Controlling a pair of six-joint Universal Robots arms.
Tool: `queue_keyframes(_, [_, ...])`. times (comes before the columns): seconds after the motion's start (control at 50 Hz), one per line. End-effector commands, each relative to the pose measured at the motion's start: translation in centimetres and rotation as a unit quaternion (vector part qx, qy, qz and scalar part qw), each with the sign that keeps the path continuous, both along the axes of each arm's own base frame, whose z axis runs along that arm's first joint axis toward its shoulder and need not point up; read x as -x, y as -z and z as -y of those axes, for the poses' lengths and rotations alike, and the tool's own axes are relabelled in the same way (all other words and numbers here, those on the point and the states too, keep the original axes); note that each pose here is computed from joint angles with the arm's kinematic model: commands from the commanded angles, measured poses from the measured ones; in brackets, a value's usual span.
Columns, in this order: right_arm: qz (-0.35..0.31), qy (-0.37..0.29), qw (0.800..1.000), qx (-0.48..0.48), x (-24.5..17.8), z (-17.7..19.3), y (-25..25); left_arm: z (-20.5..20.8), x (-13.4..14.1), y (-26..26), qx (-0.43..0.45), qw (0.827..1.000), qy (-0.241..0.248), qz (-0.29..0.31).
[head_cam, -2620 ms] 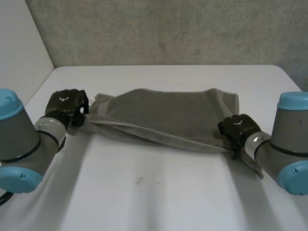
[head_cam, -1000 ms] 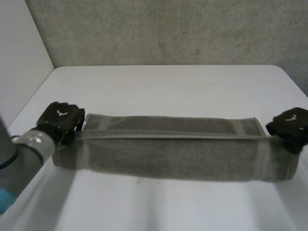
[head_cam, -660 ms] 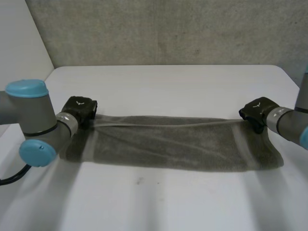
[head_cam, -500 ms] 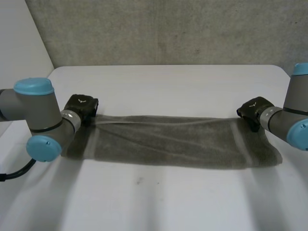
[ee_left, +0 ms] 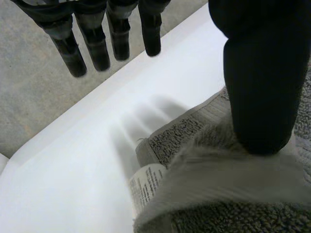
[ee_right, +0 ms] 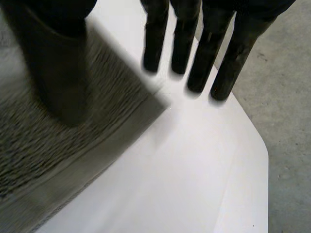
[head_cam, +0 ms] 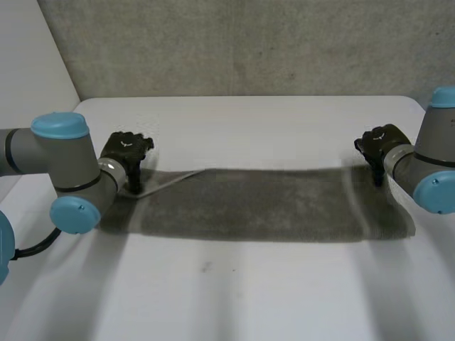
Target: Fold the towel.
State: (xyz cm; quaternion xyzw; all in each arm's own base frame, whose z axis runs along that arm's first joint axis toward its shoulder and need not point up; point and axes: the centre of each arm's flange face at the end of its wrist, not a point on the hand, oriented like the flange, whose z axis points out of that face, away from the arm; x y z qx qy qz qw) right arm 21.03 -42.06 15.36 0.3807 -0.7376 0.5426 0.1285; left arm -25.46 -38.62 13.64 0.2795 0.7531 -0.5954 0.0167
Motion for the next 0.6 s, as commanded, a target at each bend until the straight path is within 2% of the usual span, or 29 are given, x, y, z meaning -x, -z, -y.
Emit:
queue_keyframes(0.02, [0.007,0.007,1.000,0.004,0.0,-0.5,-1.0,-0.2,0.1,-1.5,0.014,1.000,-0.013,-0.008])
queue_keyframes(0.16, [0.058,0.020,0.998,0.018,0.7,-2.2,-4.1,-1.4,-0.2,-3.7,0.018,0.999,-0.024,-0.038])
queue_keyframes(0.28, [0.074,-0.010,0.997,0.012,0.7,-6.4,-5.0,-4.3,-1.1,-5.0,0.003,0.998,-0.027,-0.057])
queue_keyframes(0.34, [0.075,-0.005,0.997,-0.020,2.0,-8.8,-3.6,-6.6,-2.0,-5.8,0.006,0.998,-0.028,-0.060])
queue_keyframes(0.44, [0.078,0.009,0.996,-0.048,3.9,-10.2,-1.6,-8.2,-2.7,-5.9,0.016,0.998,-0.028,-0.062])
queue_keyframes(0.6, [0.066,0.002,0.996,-0.051,4.3,-10.8,1.4,-9.4,-3.0,-5.3,0.026,0.997,-0.027,-0.065])
